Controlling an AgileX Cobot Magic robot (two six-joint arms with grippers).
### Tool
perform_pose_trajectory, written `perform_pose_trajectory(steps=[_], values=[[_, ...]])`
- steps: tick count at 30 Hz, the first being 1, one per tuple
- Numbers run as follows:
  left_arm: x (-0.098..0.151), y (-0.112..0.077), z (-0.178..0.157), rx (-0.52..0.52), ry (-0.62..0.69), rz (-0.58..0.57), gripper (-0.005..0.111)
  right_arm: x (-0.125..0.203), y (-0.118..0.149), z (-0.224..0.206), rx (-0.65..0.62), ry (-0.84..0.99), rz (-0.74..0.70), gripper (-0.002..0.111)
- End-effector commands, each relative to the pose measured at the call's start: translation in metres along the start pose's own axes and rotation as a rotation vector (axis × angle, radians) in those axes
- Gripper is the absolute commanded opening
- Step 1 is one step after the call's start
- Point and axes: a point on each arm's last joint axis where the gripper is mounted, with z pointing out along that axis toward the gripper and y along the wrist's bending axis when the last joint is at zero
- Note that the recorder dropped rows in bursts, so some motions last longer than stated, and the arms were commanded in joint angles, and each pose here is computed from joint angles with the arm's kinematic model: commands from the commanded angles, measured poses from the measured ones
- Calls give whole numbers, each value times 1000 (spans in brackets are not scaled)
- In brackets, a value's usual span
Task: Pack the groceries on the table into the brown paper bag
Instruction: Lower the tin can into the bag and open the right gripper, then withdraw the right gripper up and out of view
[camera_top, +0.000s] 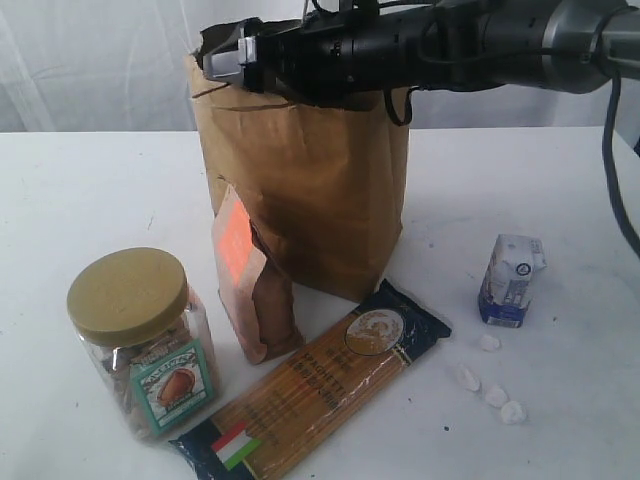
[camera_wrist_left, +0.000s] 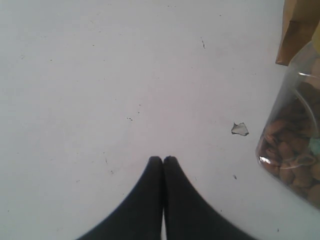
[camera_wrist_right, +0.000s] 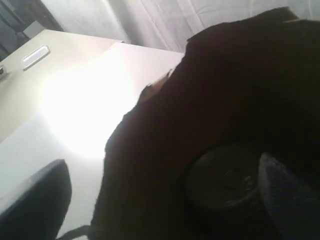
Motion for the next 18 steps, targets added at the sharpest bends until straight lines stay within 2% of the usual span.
perform_pose_trajectory(steps=[1, 7, 11, 14, 18], values=[[1, 0, 0, 2, -1, -7, 0, 0, 2, -3, 2, 26, -54, 94], [1, 0, 0, 2, -1, -7, 0, -22, 26, -26, -25, -33, -21, 94], [1, 0, 0, 2, -1, -7, 0, -41, 41, -58, 30, -47, -187, 94], [1, 0, 0, 2, -1, -7, 0, -50, 50, -87, 89, 14, -287, 93], [1, 0, 0, 2, -1, -7, 0, -51, 61, -125, 230, 129, -128, 89]])
